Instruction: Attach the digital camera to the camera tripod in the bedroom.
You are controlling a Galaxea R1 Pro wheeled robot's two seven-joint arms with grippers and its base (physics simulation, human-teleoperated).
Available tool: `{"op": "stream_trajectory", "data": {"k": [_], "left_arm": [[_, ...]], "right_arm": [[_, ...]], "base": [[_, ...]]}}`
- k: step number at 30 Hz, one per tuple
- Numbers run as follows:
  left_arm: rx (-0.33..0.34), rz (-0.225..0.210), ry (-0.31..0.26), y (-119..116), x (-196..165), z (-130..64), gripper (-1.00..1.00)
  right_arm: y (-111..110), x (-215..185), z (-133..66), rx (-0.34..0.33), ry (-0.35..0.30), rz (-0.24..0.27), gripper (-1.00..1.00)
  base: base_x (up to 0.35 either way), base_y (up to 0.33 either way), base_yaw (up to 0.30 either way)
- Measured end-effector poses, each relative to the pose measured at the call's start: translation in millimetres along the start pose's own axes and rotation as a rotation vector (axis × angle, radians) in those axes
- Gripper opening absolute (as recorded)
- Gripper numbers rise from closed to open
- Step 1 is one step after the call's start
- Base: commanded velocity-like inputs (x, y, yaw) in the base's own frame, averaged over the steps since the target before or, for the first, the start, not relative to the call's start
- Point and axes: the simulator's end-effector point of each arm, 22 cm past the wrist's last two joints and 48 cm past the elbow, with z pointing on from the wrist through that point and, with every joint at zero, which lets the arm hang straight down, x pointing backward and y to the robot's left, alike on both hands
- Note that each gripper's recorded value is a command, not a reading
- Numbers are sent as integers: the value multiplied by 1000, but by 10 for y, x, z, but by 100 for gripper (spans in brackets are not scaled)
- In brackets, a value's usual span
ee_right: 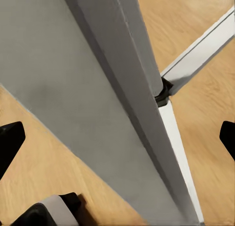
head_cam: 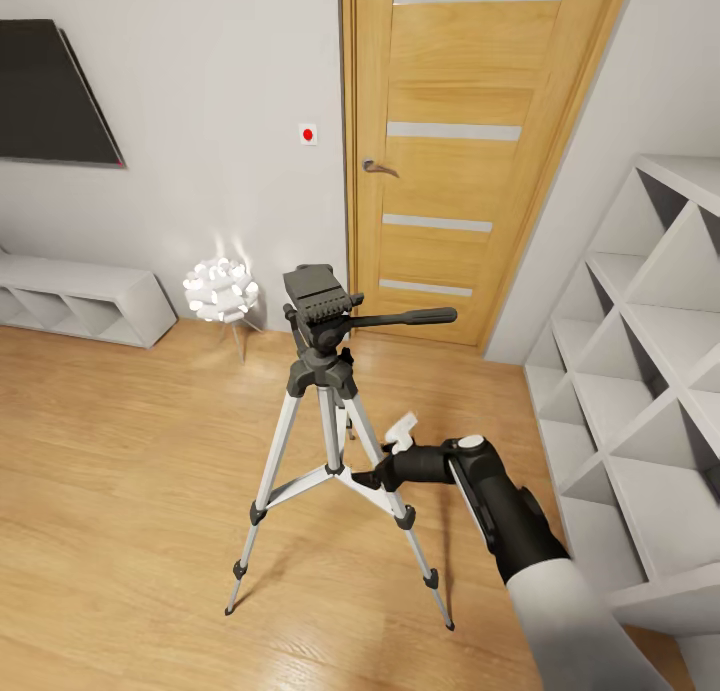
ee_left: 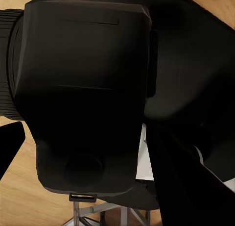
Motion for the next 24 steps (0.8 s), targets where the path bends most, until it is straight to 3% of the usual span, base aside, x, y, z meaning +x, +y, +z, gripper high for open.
{"op": "stream_trajectory", "data": {"k": [14,15,24], "left_arm": [[0,0,0,0,0,0,-100],[0,0,0,0,0,0,-100],[0,0,0,0,0,0,-100]], "right_arm": [[5,59,22,0,11,8,100],[5,58,22,0,11,8,-100],[-6,20,4,3,-1,5,-100]], "base": [[0,0,0],[0,0,0],[0,0,0]]}}
